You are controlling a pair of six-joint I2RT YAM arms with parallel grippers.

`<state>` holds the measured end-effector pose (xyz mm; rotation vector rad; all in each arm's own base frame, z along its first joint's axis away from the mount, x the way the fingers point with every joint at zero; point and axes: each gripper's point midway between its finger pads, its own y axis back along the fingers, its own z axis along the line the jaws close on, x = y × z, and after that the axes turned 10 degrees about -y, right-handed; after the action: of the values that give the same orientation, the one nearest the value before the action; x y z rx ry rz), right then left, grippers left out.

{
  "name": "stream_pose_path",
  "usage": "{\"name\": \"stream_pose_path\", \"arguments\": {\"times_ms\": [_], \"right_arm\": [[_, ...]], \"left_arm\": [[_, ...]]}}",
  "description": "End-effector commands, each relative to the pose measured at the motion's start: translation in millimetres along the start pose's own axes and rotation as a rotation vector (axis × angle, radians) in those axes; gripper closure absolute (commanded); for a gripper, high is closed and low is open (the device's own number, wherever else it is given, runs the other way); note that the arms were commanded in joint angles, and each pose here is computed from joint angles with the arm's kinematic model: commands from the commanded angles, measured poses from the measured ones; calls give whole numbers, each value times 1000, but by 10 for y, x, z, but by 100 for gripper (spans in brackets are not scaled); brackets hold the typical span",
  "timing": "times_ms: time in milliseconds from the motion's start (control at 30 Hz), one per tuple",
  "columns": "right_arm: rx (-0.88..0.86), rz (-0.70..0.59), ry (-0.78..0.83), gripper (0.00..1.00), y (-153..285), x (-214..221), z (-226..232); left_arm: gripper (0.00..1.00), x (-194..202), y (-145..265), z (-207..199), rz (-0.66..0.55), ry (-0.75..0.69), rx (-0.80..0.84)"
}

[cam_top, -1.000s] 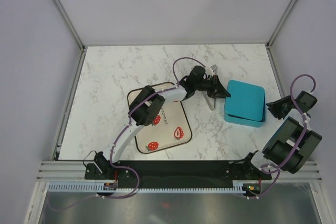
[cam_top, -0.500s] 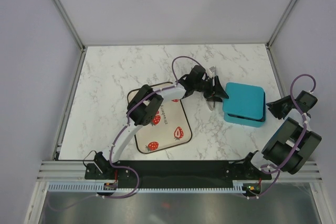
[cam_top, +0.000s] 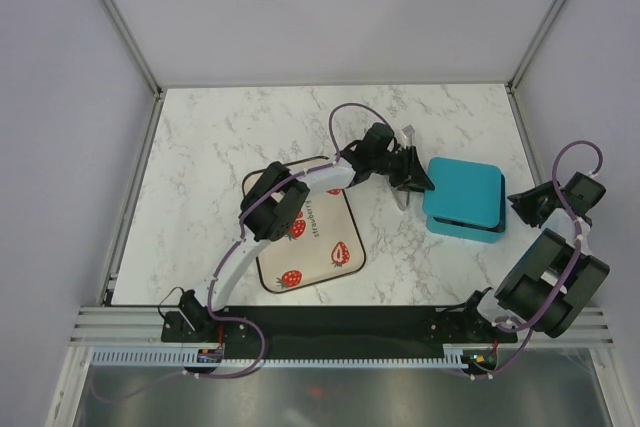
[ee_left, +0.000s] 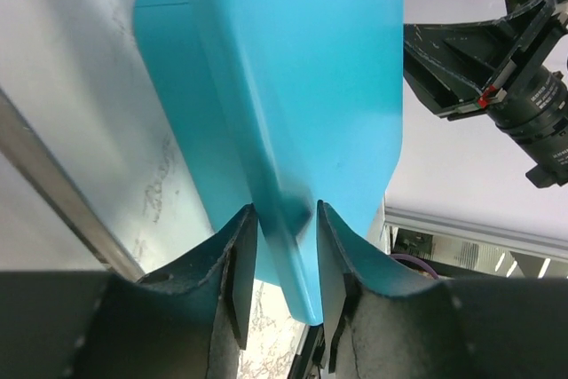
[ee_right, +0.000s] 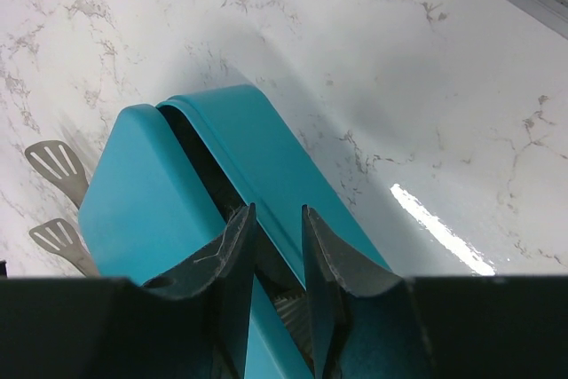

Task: Pack the chocolate

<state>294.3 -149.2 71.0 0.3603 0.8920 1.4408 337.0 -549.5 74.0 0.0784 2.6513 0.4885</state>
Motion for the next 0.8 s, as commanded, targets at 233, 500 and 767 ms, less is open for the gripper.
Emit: {"name": "stream_pose_path", "arguments": {"times_ms": [233,500,767], "right_arm": [[-34,-27,17,65,32,-90,118],[-79,0,4,67,19,-12,168],[-83,-18,5,61,70,-51,209]], "left_arm": [[66,39,10,-415,10,-99,41],[62,72,-13,-489,8,-115,36],[40,-6,104,-475,-13,-149,-55]]}}
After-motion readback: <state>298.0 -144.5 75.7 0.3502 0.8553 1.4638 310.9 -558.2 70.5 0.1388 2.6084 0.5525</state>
